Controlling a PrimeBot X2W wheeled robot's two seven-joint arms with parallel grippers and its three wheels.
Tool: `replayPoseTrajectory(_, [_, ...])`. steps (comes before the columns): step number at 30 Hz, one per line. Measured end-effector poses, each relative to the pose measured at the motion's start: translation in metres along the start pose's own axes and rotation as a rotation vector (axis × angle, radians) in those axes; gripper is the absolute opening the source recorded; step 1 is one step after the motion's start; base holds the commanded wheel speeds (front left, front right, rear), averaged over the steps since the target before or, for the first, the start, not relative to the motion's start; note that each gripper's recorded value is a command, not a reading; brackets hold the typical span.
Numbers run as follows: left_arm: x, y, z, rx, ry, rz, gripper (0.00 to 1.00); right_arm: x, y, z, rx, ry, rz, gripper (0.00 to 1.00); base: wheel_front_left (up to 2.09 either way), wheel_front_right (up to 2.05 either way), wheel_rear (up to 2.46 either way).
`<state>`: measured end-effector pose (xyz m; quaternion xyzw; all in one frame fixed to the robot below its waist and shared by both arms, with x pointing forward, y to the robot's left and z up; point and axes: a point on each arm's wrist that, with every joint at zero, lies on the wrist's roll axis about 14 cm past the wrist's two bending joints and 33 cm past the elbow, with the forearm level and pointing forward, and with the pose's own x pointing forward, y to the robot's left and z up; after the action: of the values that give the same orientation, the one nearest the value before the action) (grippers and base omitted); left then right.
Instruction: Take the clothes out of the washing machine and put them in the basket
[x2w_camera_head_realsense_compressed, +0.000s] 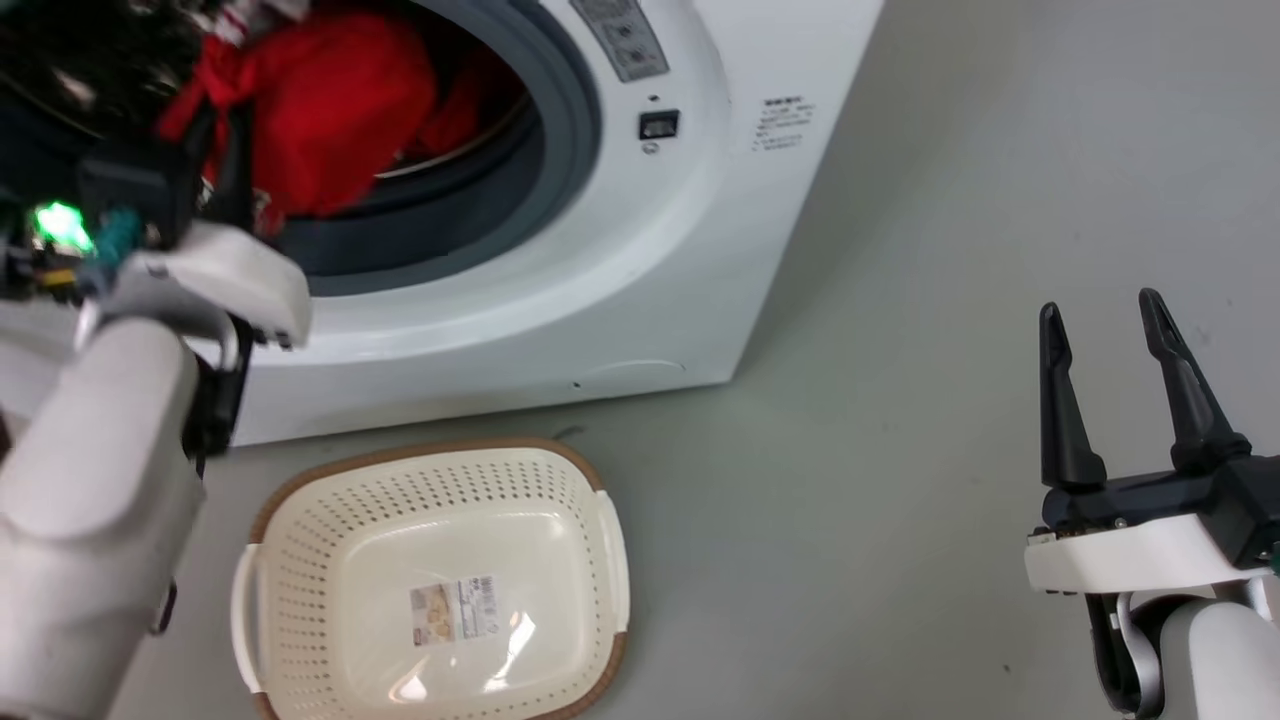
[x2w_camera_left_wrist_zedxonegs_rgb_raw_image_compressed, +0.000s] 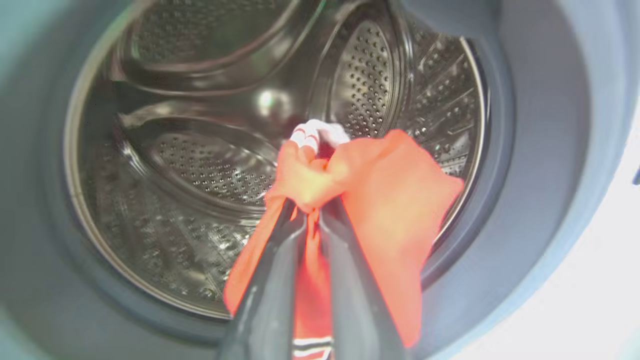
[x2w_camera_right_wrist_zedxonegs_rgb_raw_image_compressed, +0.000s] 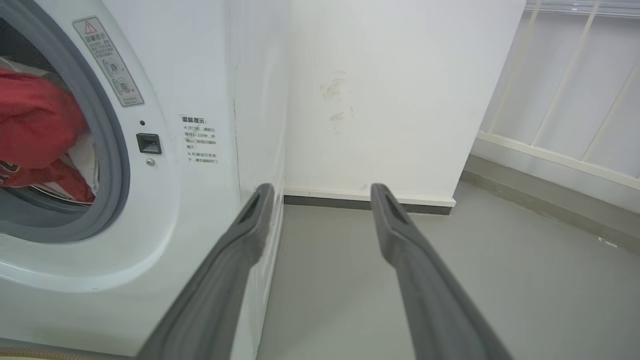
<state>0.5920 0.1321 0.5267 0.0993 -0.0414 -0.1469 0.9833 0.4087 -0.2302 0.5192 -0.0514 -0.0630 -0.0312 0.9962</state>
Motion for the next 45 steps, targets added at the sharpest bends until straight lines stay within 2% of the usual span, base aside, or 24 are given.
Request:
replayPoseTrajectory(12, [-0.096,-0.005,0.074,-0.002,-0.226,0.070,0.00,-0.004,0.025,0.024,0.021,-0.067,0.070,1.00,0.00,0.00,0.00])
replayPoseTrajectory(14, [-0.111,-0.005,0.086,0.049,-0.265,0.067,0.00,-0.005,0.027,0.027,0.026,-0.074,0.076,1.00,0.00,0.00,0.00])
replayPoseTrajectory(21, [-0.156,-0.001,0.078,0.073,-0.235,0.069,0.00,-0.007,0.035,0.030,0.029,-0.082,0.100,1.00,0.00,0.00,0.00])
replayPoseTrajectory(25, [-0.176,-0.004,0.052,0.046,-0.153,0.070,0.00,-0.007,0.035,0.026,0.031,-0.070,0.099,1.00,0.00,0.00,0.00])
replayPoseTrajectory(35, [-0.204,-0.030,-0.081,-0.081,0.243,0.039,0.00,0.004,0.048,-0.001,0.036,-0.006,0.133,1.00,0.00,0.00,0.00])
replayPoseTrajectory(39, [-0.197,-0.038,-0.121,-0.158,0.348,0.051,0.00,0.011,0.050,-0.015,0.023,0.026,0.136,1.00,0.00,0.00,0.00])
replayPoseTrajectory(41, [-0.198,-0.043,-0.146,-0.124,0.422,0.008,0.00,0.017,0.051,-0.022,0.018,0.036,0.138,1.00,0.00,0.00,0.00])
replayPoseTrajectory(45, [-0.192,-0.055,-0.187,-0.139,0.530,-0.025,0.00,0.030,0.053,-0.039,0.011,0.062,0.145,1.00,0.00,0.00,0.00])
